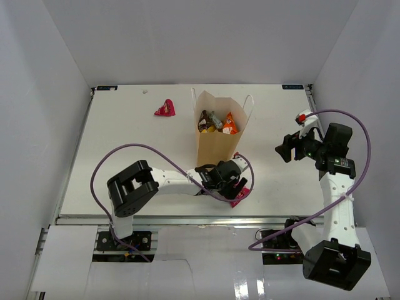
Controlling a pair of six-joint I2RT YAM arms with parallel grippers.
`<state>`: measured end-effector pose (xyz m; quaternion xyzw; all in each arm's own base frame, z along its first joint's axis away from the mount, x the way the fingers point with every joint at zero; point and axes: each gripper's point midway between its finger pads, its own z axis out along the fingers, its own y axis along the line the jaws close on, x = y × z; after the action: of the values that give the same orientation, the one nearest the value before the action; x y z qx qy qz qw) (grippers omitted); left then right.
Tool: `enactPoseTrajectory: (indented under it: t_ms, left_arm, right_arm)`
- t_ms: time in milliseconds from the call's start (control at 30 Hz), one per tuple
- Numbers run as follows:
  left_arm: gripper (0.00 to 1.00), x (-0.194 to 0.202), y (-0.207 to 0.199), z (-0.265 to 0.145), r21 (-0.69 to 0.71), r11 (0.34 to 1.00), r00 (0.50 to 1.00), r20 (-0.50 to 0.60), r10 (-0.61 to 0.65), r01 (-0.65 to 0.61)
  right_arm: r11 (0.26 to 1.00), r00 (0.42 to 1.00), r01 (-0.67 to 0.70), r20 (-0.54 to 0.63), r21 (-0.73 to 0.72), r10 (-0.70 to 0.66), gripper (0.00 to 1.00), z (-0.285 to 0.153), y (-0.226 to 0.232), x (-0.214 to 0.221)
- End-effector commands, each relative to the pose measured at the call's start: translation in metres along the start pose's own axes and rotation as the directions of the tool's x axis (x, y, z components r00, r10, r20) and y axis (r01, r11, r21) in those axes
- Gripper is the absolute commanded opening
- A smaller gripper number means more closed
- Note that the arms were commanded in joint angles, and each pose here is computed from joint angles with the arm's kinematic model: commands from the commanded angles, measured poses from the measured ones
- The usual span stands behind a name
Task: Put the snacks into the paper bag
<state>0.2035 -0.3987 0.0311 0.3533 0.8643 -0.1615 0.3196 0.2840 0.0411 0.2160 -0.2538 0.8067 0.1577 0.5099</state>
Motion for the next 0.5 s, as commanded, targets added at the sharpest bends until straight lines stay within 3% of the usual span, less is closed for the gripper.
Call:
enactPoseTrajectory:
  t_ms: [0,167,467]
  left_arm:
    - [0.87,-0.003,-0.01,-0.003,0.041,0.999,0.999,-0.041,0.024,-0.022]
    - [0.8,0.011,-0.019,0.002,0.081,0.997,0.994,-0.112,0.01,-0.001]
    - [0.48,0.021,-0.03,-0.008,0.149,0.988,0.99,-0.143,-0.008,0.03]
  right_arm:
    - [1.0,0.999,-0.01,0.035,-0.021,0.01,0.75,0.0,0.001,-0.005]
    - [0.999,0.999,-0.024,0.031,-0.031,0.025,0.75,0.002,0.001,-0.002]
    - [0.999,0.999,-0.03,0.027,-0.04,0.031,0.75,0.004,0.002,0.002]
